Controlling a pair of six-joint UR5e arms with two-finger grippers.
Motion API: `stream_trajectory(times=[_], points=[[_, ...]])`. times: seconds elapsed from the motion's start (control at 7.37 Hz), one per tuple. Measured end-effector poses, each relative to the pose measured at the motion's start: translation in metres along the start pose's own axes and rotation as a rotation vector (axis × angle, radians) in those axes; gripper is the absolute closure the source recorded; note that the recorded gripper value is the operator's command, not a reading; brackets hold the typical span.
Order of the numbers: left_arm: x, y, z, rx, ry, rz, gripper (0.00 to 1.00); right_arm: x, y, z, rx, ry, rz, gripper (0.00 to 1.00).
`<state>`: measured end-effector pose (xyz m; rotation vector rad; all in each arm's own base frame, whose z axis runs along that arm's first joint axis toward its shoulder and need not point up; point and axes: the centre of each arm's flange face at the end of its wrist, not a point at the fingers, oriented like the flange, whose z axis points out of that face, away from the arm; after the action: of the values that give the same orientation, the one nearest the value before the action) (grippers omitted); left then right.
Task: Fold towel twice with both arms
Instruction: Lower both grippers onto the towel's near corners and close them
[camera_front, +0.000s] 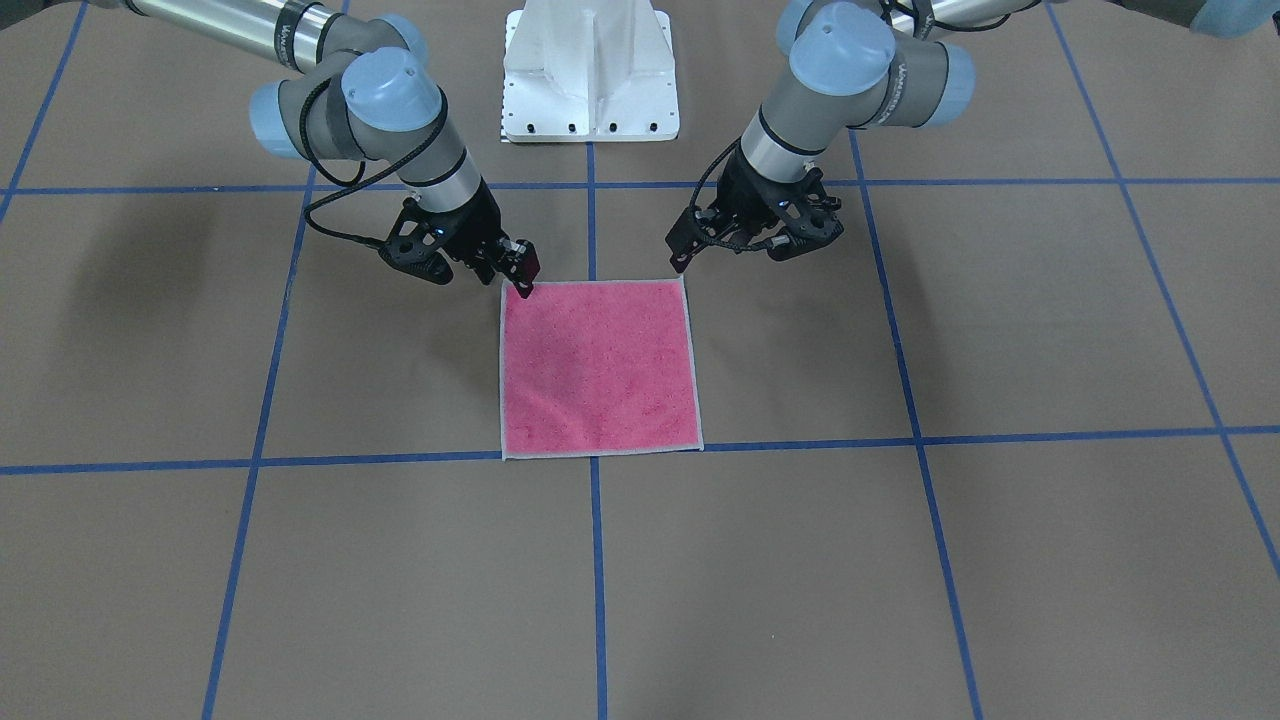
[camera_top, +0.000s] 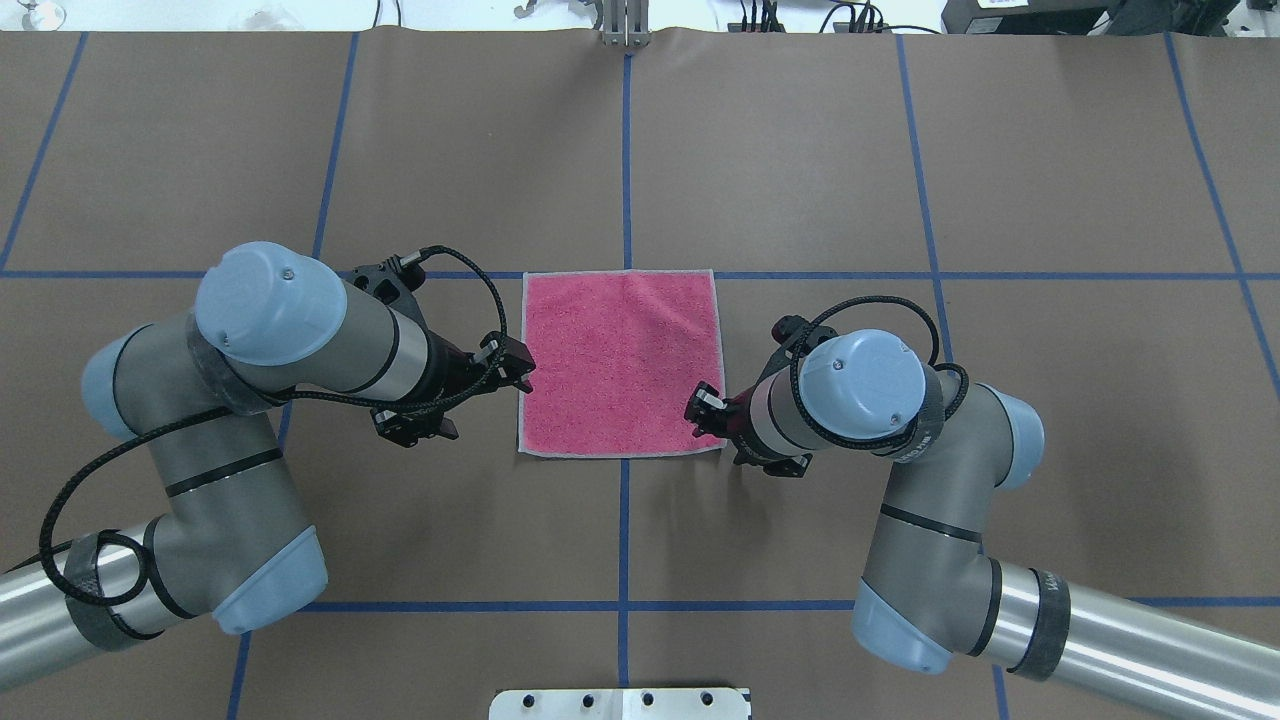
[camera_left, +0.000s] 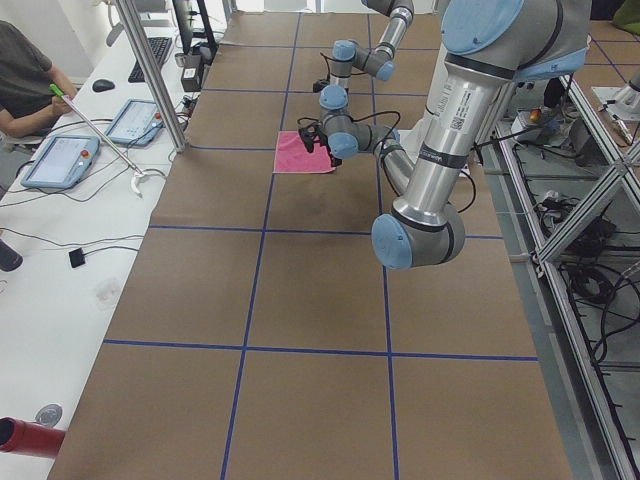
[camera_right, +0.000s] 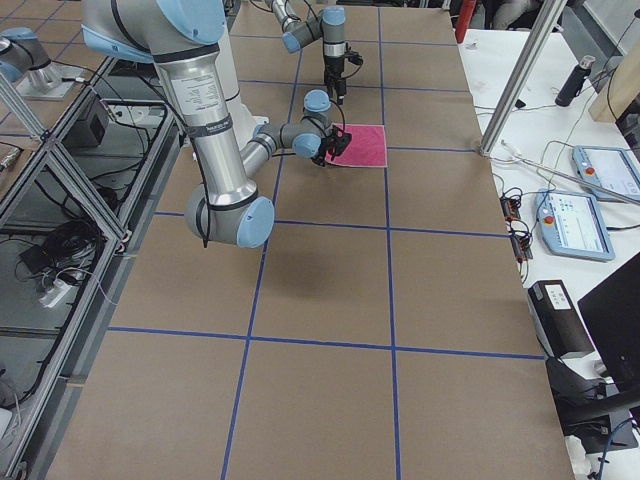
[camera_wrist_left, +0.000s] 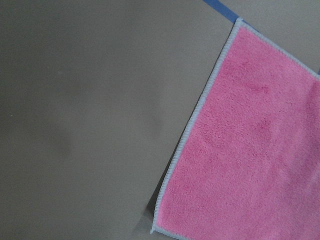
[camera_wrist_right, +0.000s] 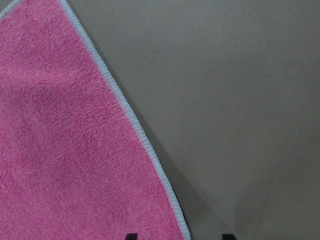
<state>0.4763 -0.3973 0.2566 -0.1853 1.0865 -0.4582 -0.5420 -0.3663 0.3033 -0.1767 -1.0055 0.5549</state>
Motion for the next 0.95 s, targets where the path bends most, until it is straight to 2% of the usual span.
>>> stream_trajectory(times=[0.14, 0.41, 0.95], points=[[0.0002, 0.0002, -0.0006, 0.0, 0.001, 0.0, 0.01, 0.0007, 0.0011, -0.0001, -0.001, 0.0, 0.011, 0.55], [0.0008, 0.0008, -0.0019, 0.0, 0.003, -0.004, 0.01, 0.001, 0.0017, -0.0017, -0.002, -0.003, 0.017, 0.61], [-0.0008, 0.0008, -0.0026, -0.001, 0.003, -0.012, 0.01, 0.003, -0.0001, -0.0018, 0.002, -0.001, 0.02, 0.64]])
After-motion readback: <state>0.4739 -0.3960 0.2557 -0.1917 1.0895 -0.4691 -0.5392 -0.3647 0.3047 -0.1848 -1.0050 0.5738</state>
